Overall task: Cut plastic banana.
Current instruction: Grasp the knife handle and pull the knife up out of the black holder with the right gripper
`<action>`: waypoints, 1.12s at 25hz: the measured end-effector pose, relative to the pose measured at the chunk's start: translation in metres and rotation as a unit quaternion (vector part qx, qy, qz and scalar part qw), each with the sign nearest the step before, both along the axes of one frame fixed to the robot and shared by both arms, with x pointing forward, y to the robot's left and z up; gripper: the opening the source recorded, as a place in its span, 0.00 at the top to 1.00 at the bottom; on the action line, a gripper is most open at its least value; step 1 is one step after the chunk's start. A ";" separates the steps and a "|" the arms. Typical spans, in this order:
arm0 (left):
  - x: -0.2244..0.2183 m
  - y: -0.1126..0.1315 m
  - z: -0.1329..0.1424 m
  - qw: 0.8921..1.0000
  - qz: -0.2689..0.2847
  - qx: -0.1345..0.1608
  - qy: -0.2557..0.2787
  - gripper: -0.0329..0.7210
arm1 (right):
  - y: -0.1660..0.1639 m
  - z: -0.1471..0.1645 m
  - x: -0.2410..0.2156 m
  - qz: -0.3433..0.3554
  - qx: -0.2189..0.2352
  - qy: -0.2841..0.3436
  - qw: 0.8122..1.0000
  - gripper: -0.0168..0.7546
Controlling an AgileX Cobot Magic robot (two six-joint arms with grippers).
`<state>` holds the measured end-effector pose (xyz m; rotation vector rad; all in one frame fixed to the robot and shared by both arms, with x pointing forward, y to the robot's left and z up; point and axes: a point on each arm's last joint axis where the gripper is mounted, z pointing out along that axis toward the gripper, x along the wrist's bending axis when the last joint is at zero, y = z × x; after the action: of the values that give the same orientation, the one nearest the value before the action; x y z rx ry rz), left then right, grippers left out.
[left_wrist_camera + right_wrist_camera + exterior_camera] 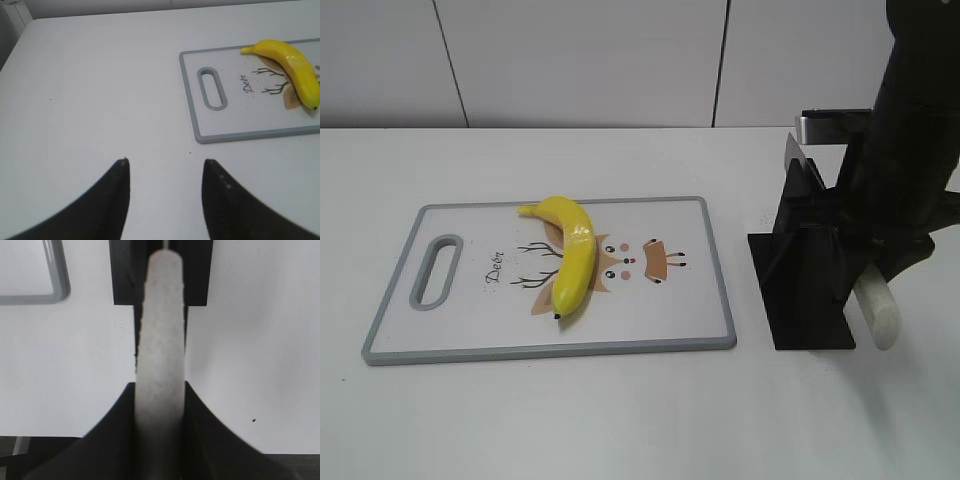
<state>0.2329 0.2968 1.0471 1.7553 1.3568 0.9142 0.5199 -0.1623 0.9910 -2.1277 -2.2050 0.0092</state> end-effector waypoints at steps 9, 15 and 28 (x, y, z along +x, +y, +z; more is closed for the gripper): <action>0.000 0.000 0.000 1.000 0.000 0.000 0.000 0.39 | -0.002 0.015 -0.004 -0.003 0.013 -0.026 1.000 0.76; 0.000 0.000 0.000 1.000 0.000 0.000 0.000 0.39 | -0.007 0.045 -0.014 -0.002 0.034 -0.074 0.997 0.76; 0.000 0.000 0.000 1.000 0.000 0.000 0.000 0.39 | -0.013 0.124 -0.026 0.000 0.081 -0.189 0.979 0.76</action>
<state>0.2329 0.2968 1.0471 1.7553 1.3568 0.9142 0.4941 -0.1752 1.1150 -2.1836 -2.2964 -0.6006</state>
